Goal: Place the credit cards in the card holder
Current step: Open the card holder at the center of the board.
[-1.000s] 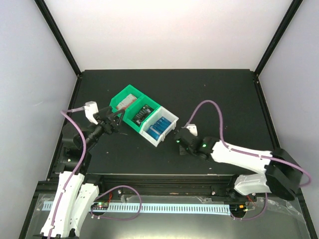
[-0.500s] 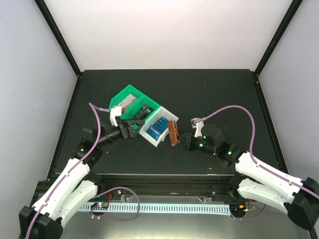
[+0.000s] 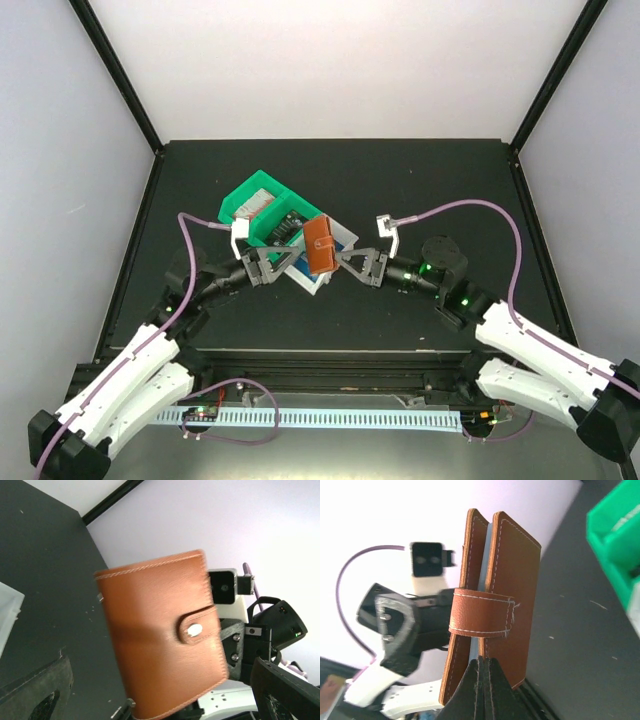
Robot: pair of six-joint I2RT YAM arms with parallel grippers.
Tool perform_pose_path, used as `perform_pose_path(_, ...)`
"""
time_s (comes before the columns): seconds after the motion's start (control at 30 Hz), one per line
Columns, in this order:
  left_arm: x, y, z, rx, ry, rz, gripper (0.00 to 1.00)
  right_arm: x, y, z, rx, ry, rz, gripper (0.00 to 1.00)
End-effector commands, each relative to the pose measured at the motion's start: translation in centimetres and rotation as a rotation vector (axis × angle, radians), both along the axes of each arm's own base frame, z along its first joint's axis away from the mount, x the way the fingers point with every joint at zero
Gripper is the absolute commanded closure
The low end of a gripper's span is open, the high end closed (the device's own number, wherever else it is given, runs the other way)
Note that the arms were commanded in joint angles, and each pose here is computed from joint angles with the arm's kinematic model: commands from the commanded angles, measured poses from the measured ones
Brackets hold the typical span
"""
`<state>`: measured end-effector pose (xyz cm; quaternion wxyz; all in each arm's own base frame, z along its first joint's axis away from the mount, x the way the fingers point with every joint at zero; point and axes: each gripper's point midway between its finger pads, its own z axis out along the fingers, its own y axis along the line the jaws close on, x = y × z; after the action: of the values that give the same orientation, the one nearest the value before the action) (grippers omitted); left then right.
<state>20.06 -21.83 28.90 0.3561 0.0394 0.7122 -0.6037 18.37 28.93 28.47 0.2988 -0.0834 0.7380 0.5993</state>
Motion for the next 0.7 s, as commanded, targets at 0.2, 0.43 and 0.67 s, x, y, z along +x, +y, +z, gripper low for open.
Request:
perform_pose_path(0.2,-1.4,-0.8,4.8,-0.170,-0.014,-0.100,0.08,-2.6,1.5,9.3,0.278,-0.080,0.211,0.99)
perform_pose_path(0.43,-2.3,-1.1,7.4,-0.231,-0.065,-0.167,0.30,-2.7,2.1,8.6,0.280,-0.046,0.243,0.99)
perform_pose_path(0.67,-2.2,-0.9,7.3,-0.211,-0.106,-0.148,0.74,-2.1,2.4,7.0,0.236,-0.020,0.226,0.99)
